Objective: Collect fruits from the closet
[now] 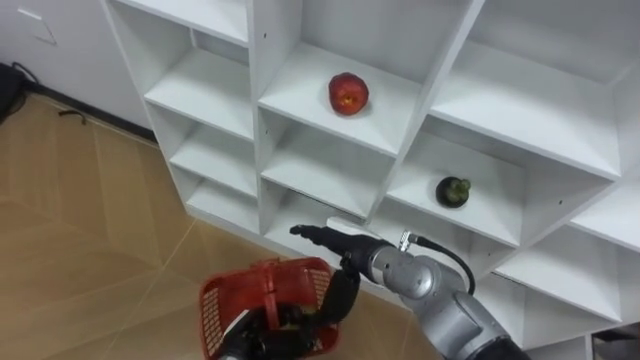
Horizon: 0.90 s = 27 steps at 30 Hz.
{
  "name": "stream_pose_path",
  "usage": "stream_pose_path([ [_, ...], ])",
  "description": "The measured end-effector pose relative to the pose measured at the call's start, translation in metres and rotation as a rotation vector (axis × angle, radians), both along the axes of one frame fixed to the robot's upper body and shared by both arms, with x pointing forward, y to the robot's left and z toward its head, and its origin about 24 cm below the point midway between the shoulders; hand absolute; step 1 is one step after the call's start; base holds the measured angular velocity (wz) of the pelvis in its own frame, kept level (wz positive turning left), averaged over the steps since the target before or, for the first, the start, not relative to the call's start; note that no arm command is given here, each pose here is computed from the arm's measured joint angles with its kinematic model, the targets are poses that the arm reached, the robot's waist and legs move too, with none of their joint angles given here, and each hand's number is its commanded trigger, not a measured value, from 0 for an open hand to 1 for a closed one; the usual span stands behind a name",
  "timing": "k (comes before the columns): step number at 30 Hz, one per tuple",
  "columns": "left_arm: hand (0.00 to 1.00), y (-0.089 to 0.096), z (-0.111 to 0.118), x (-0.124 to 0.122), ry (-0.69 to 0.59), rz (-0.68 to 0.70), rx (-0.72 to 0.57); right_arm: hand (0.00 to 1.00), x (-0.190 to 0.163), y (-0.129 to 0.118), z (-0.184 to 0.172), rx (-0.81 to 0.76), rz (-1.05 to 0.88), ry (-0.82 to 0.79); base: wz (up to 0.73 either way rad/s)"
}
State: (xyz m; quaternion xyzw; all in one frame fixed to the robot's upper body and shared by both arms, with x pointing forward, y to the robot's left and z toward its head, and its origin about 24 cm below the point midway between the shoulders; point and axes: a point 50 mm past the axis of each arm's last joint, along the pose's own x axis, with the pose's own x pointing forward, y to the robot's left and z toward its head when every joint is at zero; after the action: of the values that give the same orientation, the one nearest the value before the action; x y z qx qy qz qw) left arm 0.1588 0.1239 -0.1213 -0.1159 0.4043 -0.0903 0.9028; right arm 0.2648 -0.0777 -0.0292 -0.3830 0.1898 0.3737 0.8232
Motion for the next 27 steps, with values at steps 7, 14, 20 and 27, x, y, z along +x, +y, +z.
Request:
stream_pose_path([
  [7,1.00,0.005,0.000,0.000,0.001,0.006,0.016,0.00,0.006,0.004,0.019,0.037,-0.004,-0.093,0.00],
  [14,1.00,0.025,-0.001,0.000,0.001,0.086,0.034,0.00,0.019,0.004,0.052,0.086,-0.002,-0.228,0.00],
  [20,1.00,0.044,-0.006,-0.017,0.044,0.155,0.066,0.00,0.027,-0.014,0.089,0.066,-0.036,-0.425,0.00],
  [27,1.00,0.050,-0.010,-0.027,0.072,0.167,0.097,0.00,0.040,-0.019,0.109,0.028,-0.039,-0.524,0.00],
])
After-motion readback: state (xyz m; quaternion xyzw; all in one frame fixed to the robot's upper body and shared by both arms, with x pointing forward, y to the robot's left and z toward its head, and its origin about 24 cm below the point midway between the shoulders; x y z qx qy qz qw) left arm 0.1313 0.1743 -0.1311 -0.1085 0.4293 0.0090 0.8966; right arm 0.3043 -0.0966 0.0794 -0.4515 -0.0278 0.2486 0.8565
